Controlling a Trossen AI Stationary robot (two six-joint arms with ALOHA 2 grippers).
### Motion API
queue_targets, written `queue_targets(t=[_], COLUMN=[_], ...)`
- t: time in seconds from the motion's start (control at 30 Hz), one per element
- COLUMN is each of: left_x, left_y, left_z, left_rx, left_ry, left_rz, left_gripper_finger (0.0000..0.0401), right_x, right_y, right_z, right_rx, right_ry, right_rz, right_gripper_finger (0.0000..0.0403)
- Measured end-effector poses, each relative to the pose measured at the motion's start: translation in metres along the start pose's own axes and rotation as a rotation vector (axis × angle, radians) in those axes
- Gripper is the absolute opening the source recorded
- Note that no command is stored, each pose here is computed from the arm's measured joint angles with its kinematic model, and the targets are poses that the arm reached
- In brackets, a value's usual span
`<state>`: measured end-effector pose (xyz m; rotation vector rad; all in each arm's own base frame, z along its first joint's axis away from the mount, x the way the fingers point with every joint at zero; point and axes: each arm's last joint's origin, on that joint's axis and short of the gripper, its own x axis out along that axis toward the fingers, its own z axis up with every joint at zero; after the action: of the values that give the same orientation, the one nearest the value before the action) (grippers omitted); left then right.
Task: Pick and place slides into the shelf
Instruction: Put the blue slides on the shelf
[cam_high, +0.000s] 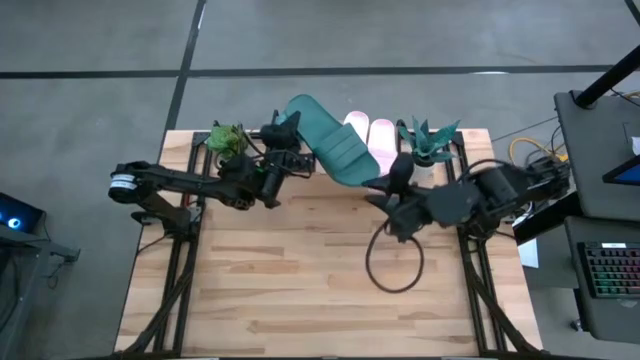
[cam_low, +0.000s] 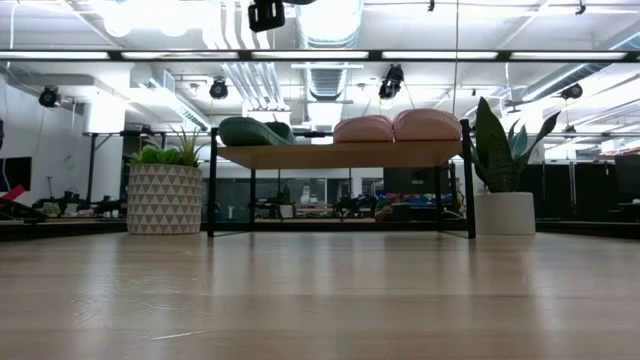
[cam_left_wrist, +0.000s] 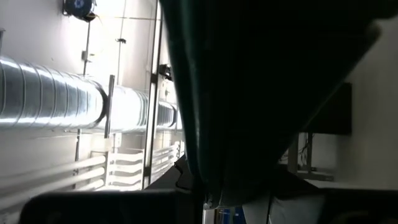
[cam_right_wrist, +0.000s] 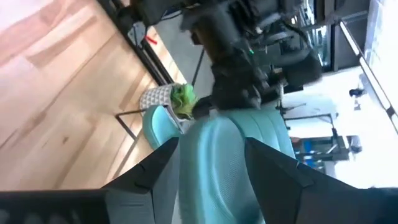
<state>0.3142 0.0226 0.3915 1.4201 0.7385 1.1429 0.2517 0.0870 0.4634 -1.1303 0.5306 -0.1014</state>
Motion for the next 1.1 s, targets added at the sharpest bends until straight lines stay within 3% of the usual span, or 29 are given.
queue_targets(t=[0.17,0.43,1.1], left_x=[0.004,0.007,0.005], left_y=[-0.001,0.009,0.000], left_z=[-0.002,-0.003,0.007], left_rx=[0.002,-0.032,-0.123], left_ry=[0.016,0.020,-0.112], left_rz=[0.001,0.015,-0.010], left_gripper_finger=[0.0048,0.0048,0.0048], right_x=[0.006,0.014,0.031], right_y=[0.010,0.016,0.007], right_z=[0.005,0.003,-0.007], right_rx=[-0.078,-0.138,-0.100], right_ry=[0.039,0.209,0.265], right_rz=[0.020,-0.049,-0.071], right_gripper_finger=[0.0172,0.0171,0.0160])
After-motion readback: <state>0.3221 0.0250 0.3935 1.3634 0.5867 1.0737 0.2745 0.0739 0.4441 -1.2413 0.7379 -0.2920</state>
